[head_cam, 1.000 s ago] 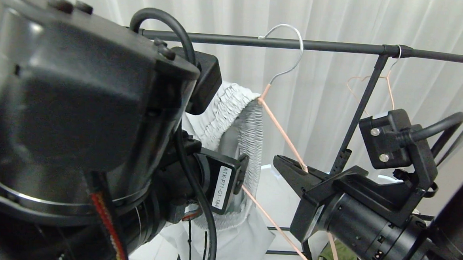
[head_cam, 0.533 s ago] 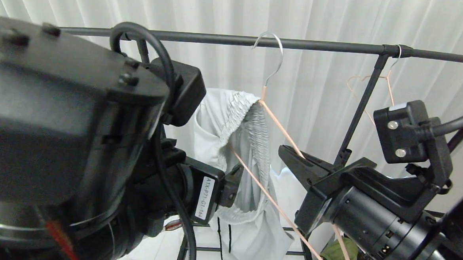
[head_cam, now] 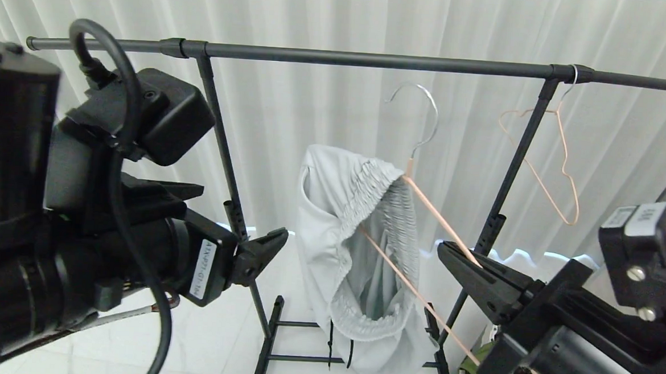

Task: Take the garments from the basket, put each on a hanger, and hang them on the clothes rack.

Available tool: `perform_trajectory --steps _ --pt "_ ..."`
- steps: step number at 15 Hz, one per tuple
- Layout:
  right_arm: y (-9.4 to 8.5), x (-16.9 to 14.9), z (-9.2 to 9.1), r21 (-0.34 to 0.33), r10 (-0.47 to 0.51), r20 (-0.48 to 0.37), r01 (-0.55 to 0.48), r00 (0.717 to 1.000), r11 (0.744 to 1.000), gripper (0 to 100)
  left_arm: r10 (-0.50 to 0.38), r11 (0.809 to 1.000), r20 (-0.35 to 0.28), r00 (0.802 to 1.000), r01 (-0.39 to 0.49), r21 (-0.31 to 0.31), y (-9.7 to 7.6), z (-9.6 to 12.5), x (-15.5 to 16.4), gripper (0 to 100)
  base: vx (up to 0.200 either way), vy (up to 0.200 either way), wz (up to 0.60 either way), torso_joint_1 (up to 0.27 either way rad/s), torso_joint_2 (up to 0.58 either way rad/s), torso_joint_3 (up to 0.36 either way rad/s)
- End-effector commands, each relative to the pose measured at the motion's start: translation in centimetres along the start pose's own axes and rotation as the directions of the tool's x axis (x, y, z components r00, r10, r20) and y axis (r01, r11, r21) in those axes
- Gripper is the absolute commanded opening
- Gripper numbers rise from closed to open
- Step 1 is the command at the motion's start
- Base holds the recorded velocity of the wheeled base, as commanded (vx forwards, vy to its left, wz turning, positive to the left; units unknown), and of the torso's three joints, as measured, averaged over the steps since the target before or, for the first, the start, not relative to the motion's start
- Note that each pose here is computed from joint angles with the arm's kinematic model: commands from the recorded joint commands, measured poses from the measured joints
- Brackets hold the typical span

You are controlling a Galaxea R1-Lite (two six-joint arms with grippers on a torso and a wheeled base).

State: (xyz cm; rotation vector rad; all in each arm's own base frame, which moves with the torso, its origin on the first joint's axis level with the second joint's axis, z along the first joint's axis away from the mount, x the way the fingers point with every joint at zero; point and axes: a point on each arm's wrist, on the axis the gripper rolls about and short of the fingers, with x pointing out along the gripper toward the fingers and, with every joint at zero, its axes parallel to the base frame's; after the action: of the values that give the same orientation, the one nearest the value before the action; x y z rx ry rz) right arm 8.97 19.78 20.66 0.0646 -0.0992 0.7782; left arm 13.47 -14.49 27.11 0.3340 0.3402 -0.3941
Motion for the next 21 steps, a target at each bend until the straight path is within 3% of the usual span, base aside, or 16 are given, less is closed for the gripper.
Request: perform_trajectory --steps 1,3,5,7,8,9,12,15,17,21 --pt "-1.0 -2.7 0.3 -0.018 0.026 0.021 -0.025 0.999 1.000 0 -0.046 0.997 0.047 0.998 0.043 0.061 2.5 -0.2 -1.5 100 0.000 0.000 0.00 0.000 0.00 0.000" --pt "-1.6 -4.2 -0.3 -0.044 0.072 0.011 -0.071 0.997 0.996 0 -0.142 0.973 0.057 0.988 0.128 0.194 3.3 -0.7 -1.5 100 0.000 0.000 0.00 0.000 0.00 0.000" --pt "-1.7 -5.4 -1.1 -0.058 0.115 -0.016 -0.116 0.993 0.992 0 -0.254 0.925 0.086 0.963 0.216 0.312 3.3 -1.4 -0.7 100 0.000 0.000 0.00 0.000 0.00 0.000" --pt "-1.4 -6.3 -1.7 -0.062 0.156 -0.034 -0.158 0.987 0.985 0 -0.342 0.862 0.112 0.933 0.265 0.432 3.4 -2.3 0.5 100 0.000 0.000 0.00 0.000 0.00 0.000" --pt "-1.3 -6.6 -1.9 -0.062 0.170 -0.039 -0.172 0.985 0.983 0 -0.385 0.836 0.117 0.915 0.293 0.464 3.3 -2.5 0.8 100 0.000 0.000 0.00 0.000 0.00 0.000" --pt "-1.1 -7.1 -2.3 -0.062 0.197 -0.055 -0.201 0.979 0.978 0 -0.457 0.792 0.111 0.883 0.346 0.502 3.0 -2.9 1.3 100 0.000 0.000 0.00 0.000 0.00 0.000" --pt "-0.3 -7.7 -2.8 -0.061 0.265 -0.077 -0.269 0.961 0.961 0 -0.541 0.736 0.076 0.837 0.428 0.525 2.1 -3.7 1.9 100 0.000 0.000 0.00 0.000 0.00 0.000" --pt "0.3 -7.8 -3.0 -0.063 0.307 -0.092 -0.313 0.947 0.948 0 -0.658 0.648 0.036 0.752 0.541 0.537 0.3 -4.3 2.4 100 0.000 0.000 0.00 0.000 0.00 0.000" --pt "0.8 -8.0 -3.3 -0.064 0.340 -0.108 -0.348 0.934 0.935 0 -0.683 0.623 0.012 0.730 0.575 0.530 -0.1 -4.5 3.2 100 0.000 0.000 0.00 0.000 0.00 0.000" --pt "1.6 -8.2 -3.5 -0.064 0.380 -0.120 -0.389 0.917 0.919 0 -0.712 0.598 -0.002 0.703 0.607 0.523 -0.3 -4.9 3.4 100 0.000 0.000 0.00 0.000 0.00 0.000"
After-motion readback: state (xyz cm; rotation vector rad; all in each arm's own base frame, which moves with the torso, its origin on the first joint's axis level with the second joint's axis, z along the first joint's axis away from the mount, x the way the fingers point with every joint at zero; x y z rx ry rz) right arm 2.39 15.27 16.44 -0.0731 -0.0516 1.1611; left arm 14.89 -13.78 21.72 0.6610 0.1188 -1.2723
